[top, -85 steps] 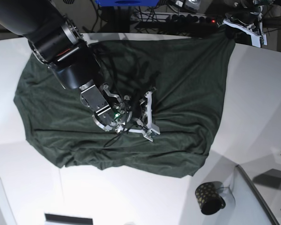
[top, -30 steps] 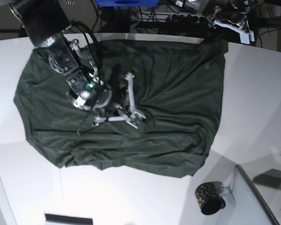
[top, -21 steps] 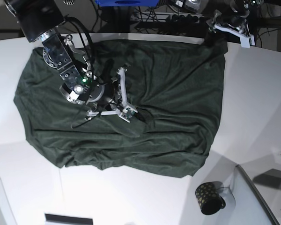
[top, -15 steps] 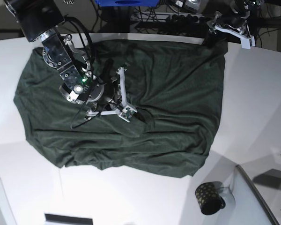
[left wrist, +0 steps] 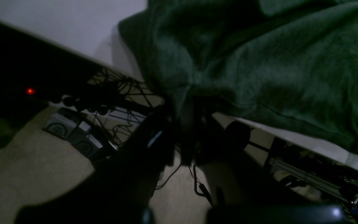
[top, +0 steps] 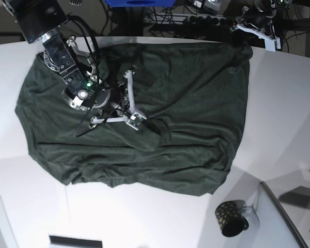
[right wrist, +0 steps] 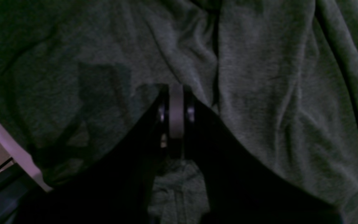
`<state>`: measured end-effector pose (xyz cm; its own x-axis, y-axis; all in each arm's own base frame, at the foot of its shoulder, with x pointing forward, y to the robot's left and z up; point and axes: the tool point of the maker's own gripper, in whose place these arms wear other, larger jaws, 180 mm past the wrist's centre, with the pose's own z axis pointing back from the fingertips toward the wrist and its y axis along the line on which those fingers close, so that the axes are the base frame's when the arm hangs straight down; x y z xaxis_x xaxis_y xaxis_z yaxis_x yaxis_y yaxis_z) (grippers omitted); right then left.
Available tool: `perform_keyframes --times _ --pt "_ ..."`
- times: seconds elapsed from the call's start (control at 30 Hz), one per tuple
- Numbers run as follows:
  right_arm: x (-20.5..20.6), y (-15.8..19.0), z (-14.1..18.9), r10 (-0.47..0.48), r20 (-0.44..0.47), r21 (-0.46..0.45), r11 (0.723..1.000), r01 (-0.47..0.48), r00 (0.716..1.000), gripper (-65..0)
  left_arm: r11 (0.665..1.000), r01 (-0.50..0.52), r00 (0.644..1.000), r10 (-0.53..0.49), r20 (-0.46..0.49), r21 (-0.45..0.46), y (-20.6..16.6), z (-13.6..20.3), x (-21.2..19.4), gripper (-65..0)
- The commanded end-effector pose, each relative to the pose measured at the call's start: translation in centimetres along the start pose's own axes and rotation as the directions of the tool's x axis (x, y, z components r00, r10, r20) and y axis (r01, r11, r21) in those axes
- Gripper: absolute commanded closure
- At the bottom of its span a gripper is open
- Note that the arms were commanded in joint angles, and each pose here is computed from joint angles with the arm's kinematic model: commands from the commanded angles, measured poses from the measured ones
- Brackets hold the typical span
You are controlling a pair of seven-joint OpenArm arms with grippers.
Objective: Layout the t-shirt on the table in an organized manner, then fold the t-shirt properly
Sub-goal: 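Drag the grasped fold with the right gripper toward its corner, then grasp the shirt's corners with both grippers and pull them apart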
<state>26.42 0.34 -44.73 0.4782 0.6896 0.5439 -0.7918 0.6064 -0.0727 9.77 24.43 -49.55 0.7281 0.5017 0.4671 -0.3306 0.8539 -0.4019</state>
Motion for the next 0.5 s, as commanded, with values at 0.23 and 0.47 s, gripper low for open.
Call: perform_keyframes --times 0.23,0.47 --pt "-2.4 -7.9 6.3 -0.354 0.218 -0.205 0.895 0.397 0.909 -0.8 0.996 0.089 0.988 -0.087 0.125 -0.014 -1.5 1.3 4.5 0.0" --pt "-13.3 -14.4 12.1 -0.665 0.304 -0.337 0.595 0.73 0.682 -27.3 0.994 0.107 0.986 -0.104 0.133 -0.016 -1.8 1.4 5.0 0.0"
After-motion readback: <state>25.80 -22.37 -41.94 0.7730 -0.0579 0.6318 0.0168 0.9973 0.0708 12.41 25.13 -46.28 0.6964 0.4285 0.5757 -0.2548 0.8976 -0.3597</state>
